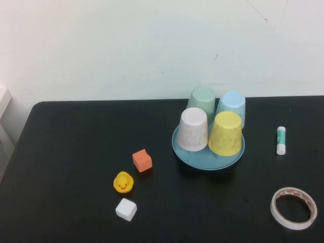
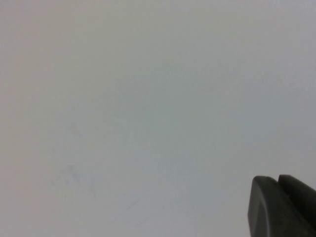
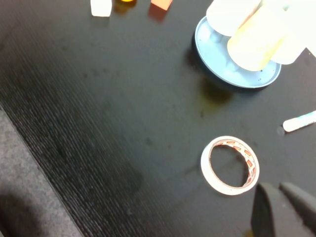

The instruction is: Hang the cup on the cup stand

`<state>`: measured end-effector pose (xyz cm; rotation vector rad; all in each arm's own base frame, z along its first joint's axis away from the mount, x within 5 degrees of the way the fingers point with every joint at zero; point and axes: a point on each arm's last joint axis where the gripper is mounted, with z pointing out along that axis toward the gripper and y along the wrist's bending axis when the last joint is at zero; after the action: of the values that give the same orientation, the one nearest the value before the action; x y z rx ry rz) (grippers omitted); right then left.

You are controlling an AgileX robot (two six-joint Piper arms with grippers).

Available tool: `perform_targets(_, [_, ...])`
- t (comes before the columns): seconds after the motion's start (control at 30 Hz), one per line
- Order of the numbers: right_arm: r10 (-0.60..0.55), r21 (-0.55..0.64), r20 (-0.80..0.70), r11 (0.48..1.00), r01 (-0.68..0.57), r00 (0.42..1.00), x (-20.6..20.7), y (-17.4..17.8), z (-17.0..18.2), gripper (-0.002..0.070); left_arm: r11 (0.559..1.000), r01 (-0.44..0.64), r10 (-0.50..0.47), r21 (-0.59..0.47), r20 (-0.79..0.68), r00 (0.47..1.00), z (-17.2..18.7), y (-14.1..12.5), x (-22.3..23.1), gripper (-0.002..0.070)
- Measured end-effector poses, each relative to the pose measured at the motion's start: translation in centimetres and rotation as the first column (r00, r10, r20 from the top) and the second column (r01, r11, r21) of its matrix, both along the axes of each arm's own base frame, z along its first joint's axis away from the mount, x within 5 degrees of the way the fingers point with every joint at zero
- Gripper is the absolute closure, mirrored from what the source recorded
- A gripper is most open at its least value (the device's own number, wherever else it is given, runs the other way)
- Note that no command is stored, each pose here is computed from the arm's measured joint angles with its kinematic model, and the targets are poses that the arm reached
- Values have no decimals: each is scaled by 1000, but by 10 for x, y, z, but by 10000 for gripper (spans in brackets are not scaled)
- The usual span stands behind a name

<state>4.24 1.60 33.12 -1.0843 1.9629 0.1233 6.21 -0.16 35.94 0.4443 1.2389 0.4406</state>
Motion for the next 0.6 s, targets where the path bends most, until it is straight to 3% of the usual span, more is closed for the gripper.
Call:
perform_targets(0.2, [0,0,0,1000,0,1000,0,0,0,678,994,98,-99,-41,-31,995,-23,-8,1,675])
perform_targets(0.33, [0,0,0,1000,0,1000,0,0,0,678,951,212,-247,-226,-142,958,-44,-19,-4,675])
perform_targets(0.4, [0,0,0,1000,0,1000,0,0,0,678,946,183,-259,-266,-287,922,-61,-21,-6,675])
perform_targets(0.47, [0,0,0,1000,0,1000,0,0,0,678,940,77,-222,-331,-427,876,-81,-17,-8,675])
perform_targets(0.6, [-1,-2,0,1000,1,1000,0,0,0,678,921,-42,-162,-386,-482,861,-110,-11,-12,675])
